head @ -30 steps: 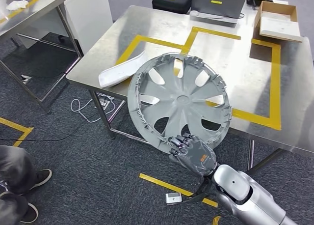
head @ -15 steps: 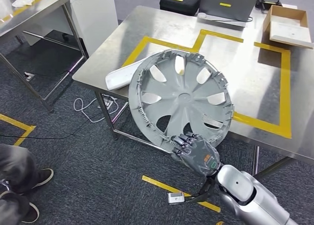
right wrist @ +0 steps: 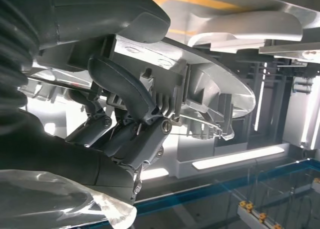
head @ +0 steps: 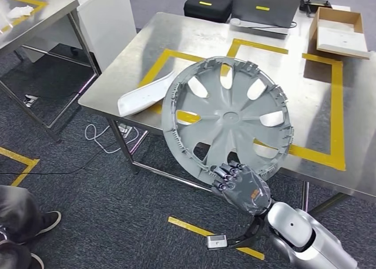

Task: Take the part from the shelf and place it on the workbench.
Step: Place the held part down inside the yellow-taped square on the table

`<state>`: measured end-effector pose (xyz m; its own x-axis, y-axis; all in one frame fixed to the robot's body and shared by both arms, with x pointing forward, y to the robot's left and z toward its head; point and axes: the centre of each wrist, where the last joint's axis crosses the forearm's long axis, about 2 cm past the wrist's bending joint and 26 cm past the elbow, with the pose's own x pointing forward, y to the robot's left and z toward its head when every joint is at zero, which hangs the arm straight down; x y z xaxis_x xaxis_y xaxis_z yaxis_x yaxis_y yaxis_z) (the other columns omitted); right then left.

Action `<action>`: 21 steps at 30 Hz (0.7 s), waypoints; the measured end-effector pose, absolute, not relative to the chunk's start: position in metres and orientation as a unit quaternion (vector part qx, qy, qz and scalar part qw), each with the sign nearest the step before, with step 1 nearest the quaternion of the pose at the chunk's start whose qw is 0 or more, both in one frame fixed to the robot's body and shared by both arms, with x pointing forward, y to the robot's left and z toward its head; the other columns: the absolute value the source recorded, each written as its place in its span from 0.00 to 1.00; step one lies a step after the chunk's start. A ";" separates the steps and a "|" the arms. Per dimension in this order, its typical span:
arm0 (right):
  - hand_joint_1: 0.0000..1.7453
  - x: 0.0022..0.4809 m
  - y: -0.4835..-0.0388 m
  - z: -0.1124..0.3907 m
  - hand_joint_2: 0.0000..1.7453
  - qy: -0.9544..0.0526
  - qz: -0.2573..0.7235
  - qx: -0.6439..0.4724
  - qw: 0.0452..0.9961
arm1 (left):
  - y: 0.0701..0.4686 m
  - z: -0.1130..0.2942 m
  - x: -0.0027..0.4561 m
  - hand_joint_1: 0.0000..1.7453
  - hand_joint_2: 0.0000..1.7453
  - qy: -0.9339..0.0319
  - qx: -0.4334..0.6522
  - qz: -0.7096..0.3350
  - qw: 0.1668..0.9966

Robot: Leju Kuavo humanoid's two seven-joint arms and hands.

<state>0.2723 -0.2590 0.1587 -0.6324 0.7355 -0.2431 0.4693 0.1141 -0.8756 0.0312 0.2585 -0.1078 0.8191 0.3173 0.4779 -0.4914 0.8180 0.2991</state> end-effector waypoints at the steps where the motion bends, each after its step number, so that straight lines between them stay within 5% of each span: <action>1: 1.00 0.273 -0.259 0.159 1.00 -0.736 0.524 -0.410 0.126 | 0.259 -0.108 0.031 0.00 1.00 -0.208 0.209 0.218 0.930; 21: 1.00 0.272 -0.262 0.158 1.00 -0.730 0.514 -0.430 0.134 | 0.256 -0.108 0.031 0.00 1.00 -0.204 0.208 0.231 0.928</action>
<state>0.2720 -0.2617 0.1584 -0.5939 0.7657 -0.2469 0.4899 0.1008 -0.8659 0.0306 0.2556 -0.1077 0.8098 0.3442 0.4752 -0.5142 0.8064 0.2921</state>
